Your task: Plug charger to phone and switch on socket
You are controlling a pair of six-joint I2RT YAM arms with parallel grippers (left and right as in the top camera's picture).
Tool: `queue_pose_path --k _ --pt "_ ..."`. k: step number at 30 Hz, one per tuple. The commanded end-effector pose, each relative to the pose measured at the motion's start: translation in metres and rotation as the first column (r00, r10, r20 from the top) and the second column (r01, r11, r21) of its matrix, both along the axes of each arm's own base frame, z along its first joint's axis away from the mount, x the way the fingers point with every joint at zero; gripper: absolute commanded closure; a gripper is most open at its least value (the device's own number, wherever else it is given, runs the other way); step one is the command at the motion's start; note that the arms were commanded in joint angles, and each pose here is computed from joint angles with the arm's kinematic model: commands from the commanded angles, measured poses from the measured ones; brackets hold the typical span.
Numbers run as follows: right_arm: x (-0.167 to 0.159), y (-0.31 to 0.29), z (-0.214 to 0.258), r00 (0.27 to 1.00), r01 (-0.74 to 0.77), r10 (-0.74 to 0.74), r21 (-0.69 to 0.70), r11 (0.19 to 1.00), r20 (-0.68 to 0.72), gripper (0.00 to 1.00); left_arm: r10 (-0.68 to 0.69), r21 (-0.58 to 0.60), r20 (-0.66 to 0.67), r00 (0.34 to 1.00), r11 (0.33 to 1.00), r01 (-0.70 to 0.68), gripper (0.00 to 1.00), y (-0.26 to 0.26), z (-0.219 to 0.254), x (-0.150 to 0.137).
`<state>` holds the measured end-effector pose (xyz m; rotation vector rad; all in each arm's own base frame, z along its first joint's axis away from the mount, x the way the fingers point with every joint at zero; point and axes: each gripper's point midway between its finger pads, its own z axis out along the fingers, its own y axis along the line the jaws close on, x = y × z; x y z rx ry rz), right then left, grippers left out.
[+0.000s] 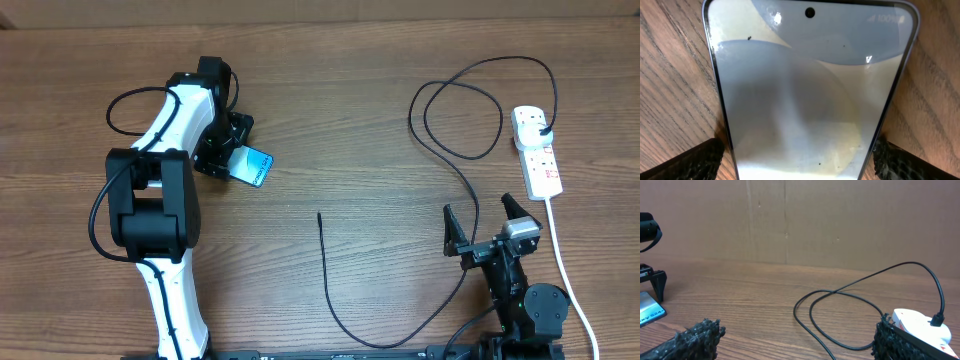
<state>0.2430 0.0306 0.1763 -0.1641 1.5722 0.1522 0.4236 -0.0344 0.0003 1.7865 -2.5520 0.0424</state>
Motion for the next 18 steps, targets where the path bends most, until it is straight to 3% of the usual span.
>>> queue_pose_path --k 1,18 --pt "0.0 0.0008 -0.0021 1.0 -0.002 0.002 0.003 1.0 0.002 0.0 -0.006 0.023 -0.063 0.998 1.0 0.007 0.0 0.0014 -0.0185 -0.0157" --pt "0.0 0.0008 -0.0021 1.0 -0.002 0.002 0.003 1.0 0.002 0.0 -0.008 0.023 -0.066 0.998 1.0 0.009 0.02 0.0014 -0.0184 -0.0164"
